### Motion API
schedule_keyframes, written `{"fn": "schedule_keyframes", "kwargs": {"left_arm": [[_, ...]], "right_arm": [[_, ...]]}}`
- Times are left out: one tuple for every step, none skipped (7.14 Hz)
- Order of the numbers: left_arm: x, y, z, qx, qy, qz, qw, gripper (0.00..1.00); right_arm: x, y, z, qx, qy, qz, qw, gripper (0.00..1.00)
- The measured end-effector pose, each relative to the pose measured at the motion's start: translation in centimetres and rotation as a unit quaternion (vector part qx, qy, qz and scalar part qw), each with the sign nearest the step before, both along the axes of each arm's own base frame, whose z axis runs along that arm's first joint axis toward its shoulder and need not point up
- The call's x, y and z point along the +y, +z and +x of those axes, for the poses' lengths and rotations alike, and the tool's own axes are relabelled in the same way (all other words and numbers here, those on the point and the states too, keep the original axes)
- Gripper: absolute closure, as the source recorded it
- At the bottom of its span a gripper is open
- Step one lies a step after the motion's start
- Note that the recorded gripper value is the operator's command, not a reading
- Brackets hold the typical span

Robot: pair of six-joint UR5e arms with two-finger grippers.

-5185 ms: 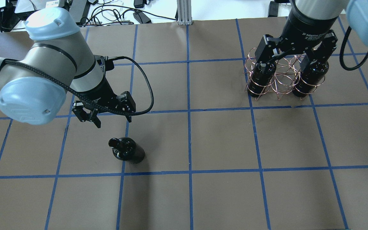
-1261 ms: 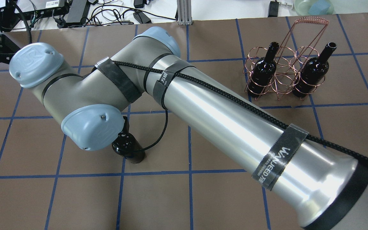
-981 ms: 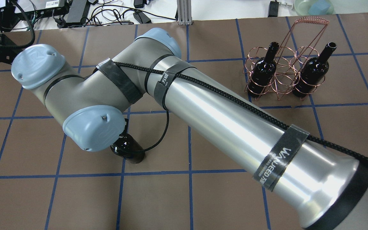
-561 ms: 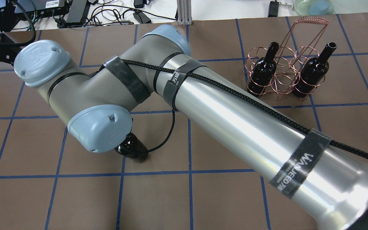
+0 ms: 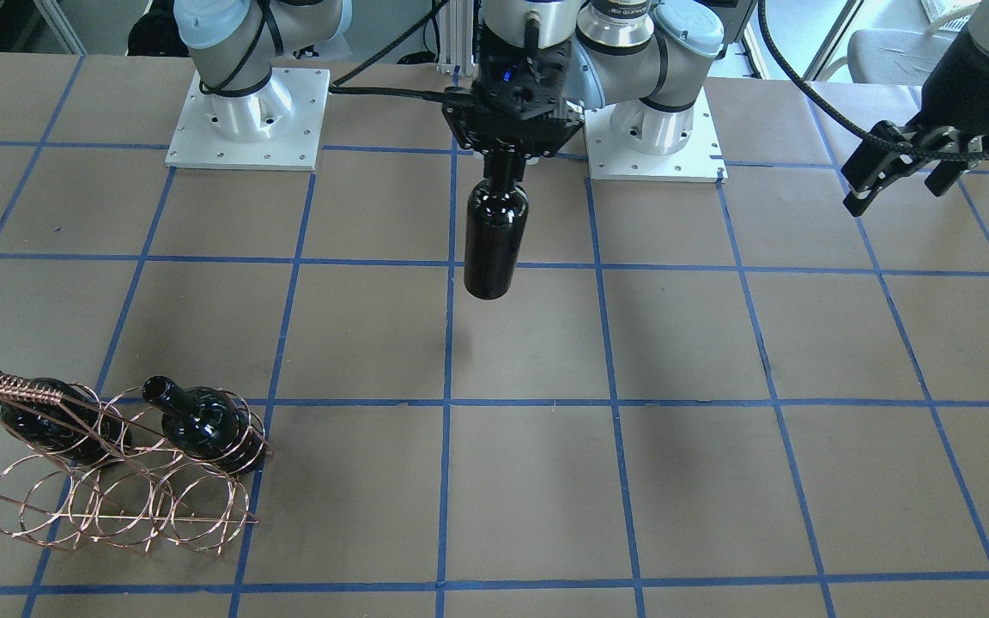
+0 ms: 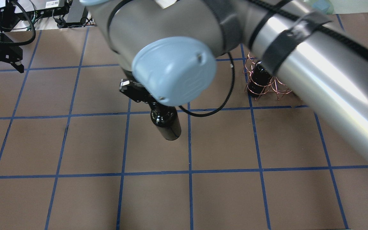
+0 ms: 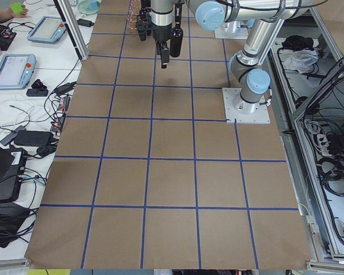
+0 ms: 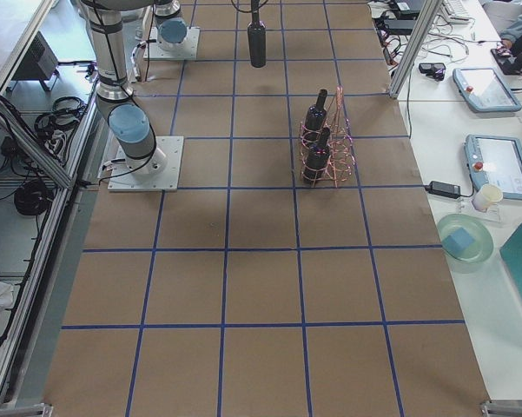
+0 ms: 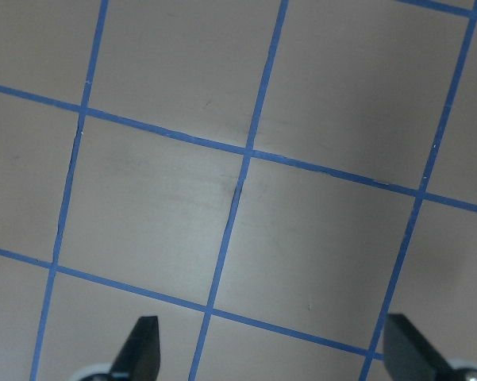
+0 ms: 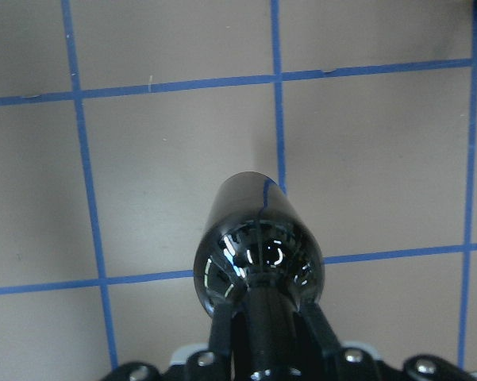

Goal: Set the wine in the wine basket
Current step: 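Lift the bottle with the right gripper and carry it to the copper rack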

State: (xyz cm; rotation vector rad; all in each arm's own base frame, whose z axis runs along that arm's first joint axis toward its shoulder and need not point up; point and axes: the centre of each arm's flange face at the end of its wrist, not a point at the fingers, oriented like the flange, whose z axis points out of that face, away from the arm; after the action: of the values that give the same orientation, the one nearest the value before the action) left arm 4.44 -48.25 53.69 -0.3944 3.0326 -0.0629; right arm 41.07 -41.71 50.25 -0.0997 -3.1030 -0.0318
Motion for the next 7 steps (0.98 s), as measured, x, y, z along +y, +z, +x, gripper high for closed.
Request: {"fn": "schedule_keyframes", "kwargs": {"left_arm": [[0.1, 0.0, 0.2, -0.001, 0.002, 0.001, 1.0, 0.0], [0.1, 0.0, 0.1, 0.0, 0.002, 0.001, 1.0, 0.0], [0.1, 0.0, 0.0, 0.002, 0.001, 0.001, 1.0, 0.0], [0.0, -0.1, -0.1, 0.003, 0.0, 0.001, 1.0, 0.0], [0.0, -0.1, -0.2, 0.003, -0.001, 0.001, 1.0, 0.0], [-0.2, -0.2, -0.4, 0.004, -0.006, 0.002, 1.0, 0.0], [-0.4, -0.2, -1.4, 0.004, -0.019, 0.002, 0.9998, 0.0]], "right_arm": [[0.3, 2.1, -4.7, 0.004, 0.012, 0.005, 0.9999, 1.0], [0.2, 3.8, -9.3, 0.006, 0.027, 0.01, 0.9996, 1.0], [-0.6, 5.3, -14.1, 0.004, 0.037, 0.012, 0.9992, 1.0], [-1.7, 6.4, -18.9, 0.002, 0.048, 0.012, 0.9988, 1.0], [-3.0, 7.0, -23.6, 0.001, 0.068, 0.01, 0.9976, 1.0], [-4.3, 7.2, -27.8, 0.0, 0.082, 0.01, 0.9966, 1.0], [-5.6, 7.1, -32.1, -0.003, 0.089, 0.01, 0.996, 1.0]]}}
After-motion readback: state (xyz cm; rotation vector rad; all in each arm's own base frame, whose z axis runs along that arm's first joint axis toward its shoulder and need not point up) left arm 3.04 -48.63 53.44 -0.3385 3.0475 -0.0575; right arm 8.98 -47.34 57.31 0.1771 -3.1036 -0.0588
